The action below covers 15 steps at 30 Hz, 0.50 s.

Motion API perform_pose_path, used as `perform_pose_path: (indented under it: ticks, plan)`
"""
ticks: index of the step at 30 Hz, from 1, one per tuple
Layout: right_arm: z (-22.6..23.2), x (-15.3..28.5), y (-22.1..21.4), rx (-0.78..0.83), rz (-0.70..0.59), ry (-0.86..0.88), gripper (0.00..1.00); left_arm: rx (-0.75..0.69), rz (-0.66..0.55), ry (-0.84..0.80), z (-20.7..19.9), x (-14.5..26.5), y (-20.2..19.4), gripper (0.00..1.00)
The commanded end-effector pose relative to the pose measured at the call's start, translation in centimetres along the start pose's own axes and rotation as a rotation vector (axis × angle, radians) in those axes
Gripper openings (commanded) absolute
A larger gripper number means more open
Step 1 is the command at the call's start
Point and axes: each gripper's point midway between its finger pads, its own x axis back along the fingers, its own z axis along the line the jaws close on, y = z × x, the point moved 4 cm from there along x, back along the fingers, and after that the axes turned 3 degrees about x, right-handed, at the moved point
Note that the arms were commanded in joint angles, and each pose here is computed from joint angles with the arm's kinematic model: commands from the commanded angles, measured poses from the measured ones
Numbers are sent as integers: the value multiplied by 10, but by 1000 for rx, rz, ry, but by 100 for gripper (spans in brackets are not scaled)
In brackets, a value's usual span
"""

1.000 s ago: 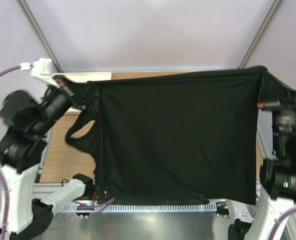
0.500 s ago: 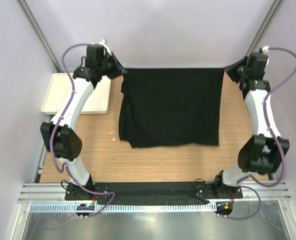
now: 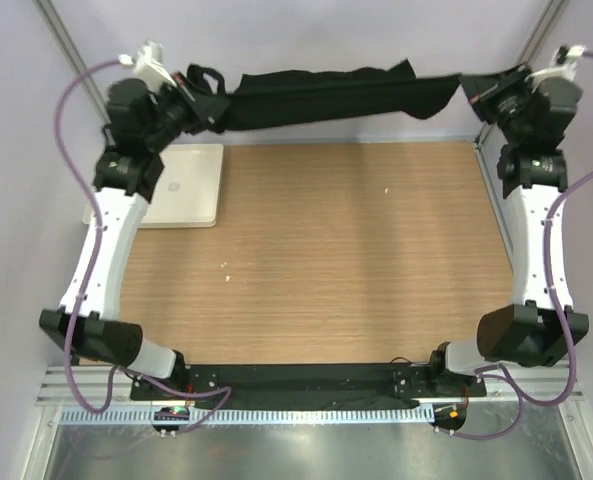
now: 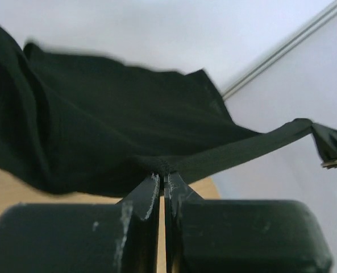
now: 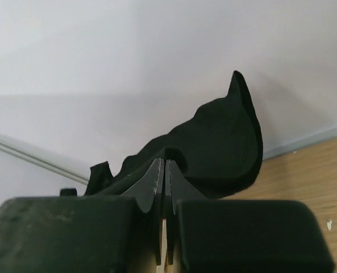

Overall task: Fold and stack the tank tops
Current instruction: Flatten the tank top out

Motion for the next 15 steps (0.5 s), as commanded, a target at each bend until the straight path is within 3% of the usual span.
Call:
perform_pose_path:
  ticks: [1, 4, 6, 8, 11, 15]
  plan:
    - [-92, -22, -75, -107, 144, -153, 1, 91, 165, 105, 76, -40, -79, 0]
    - [-138, 0, -130, -149, 227, -240, 1, 189, 313, 230, 118, -32, -165, 0]
    - [-152, 18, -149, -151, 250, -275, 1, 199, 359, 277, 126, -21, -195, 0]
    - [-192, 54, -193, -164, 331, -429, 1, 194, 396, 361, 136, 0, -238, 0]
    - [-213, 80, -214, -152, 367, -530, 1, 182, 481, 446, 147, 30, -295, 0]
    - [-238, 132, -246, -116, 419, -668, 1, 179, 571, 463, 145, 65, -338, 0]
